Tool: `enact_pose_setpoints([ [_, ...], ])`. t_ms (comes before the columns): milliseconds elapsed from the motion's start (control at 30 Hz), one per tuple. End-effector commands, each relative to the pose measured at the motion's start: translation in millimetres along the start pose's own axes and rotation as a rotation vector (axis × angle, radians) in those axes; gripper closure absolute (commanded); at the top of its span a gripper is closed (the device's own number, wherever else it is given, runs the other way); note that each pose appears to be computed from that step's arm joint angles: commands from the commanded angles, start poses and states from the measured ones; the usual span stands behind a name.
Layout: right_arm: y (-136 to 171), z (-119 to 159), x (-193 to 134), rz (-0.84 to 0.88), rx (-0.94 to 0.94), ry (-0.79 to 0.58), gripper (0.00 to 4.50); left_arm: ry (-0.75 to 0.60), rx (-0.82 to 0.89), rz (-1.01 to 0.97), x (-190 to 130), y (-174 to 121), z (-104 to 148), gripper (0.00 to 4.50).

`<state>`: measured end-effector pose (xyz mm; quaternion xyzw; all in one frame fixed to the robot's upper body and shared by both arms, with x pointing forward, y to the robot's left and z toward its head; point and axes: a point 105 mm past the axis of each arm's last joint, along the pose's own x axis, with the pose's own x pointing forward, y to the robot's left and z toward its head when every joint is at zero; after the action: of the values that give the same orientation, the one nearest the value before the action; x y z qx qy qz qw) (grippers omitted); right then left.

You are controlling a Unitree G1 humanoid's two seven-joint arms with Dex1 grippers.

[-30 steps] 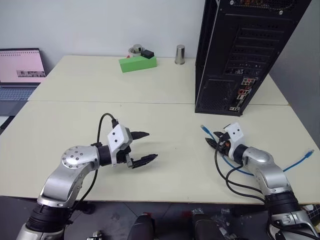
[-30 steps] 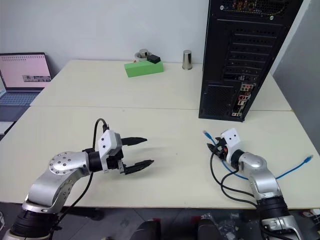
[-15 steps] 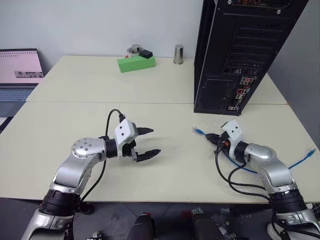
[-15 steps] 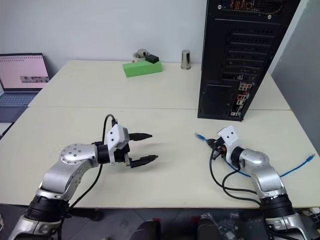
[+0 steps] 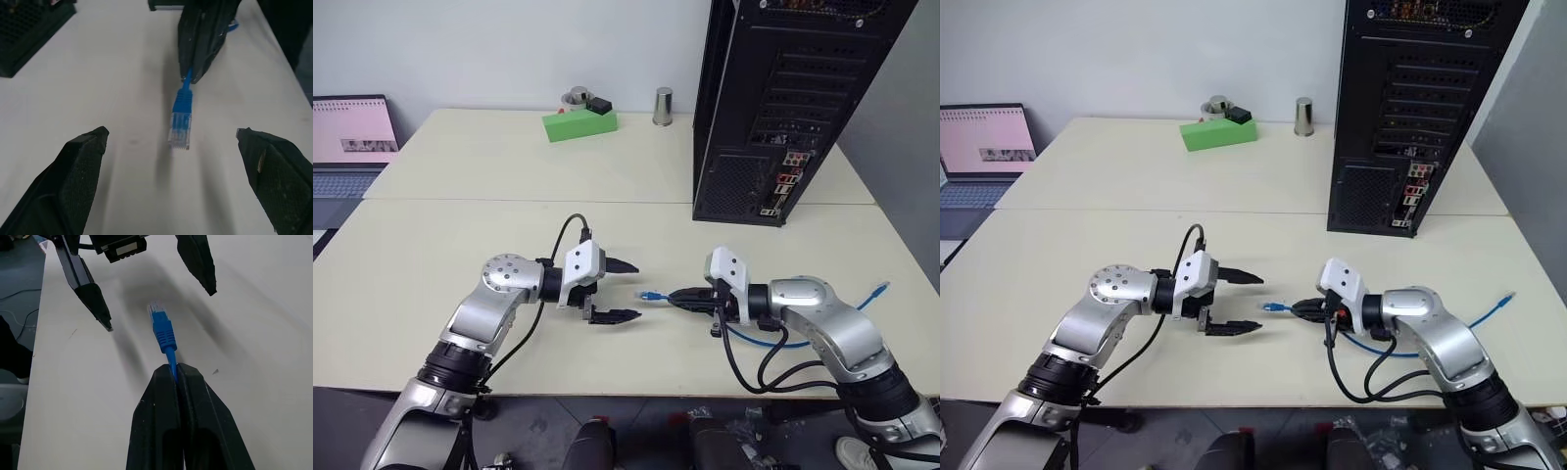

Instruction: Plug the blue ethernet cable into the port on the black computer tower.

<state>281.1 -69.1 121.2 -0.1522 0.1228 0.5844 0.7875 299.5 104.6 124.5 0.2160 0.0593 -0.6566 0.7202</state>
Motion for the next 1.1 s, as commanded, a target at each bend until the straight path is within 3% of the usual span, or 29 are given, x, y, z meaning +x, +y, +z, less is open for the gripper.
enact_pose_setpoints([
  [33, 5, 14, -1, 0.025, -0.047, -0.028, 4.50, -0.012, 0.025, -0.028, -2, 2, 7, 0.36],
  [233, 8, 16, 2, 0.031, -0.045, -0.036, 4.50, 0.004, 0.004, -0.052, 2, 0, 2, 1.36],
  [633, 9, 17, 4, 0.035, -0.070, -0.033, 4.50, 0.007, 0.012, -0.015, 8, 7, 0, 3.95],
  [767, 2, 18, 4, -0.009, -0.090, -0.039, 4.50, 0.011, 0.022, -0.019, 9, 5, -1, 4.19],
  [967, 0, 14, -4, 0.028, -0.135, -0.001, 3.31, -0.006, 0.081, -0.020, 9, 0, -3, 4.19],
  [1100, -6, 16, -34, 0.039, -0.120, 0.032, 2.32, -0.035, 0.230, 0.017, 11, -1, -1, 4.19],
])
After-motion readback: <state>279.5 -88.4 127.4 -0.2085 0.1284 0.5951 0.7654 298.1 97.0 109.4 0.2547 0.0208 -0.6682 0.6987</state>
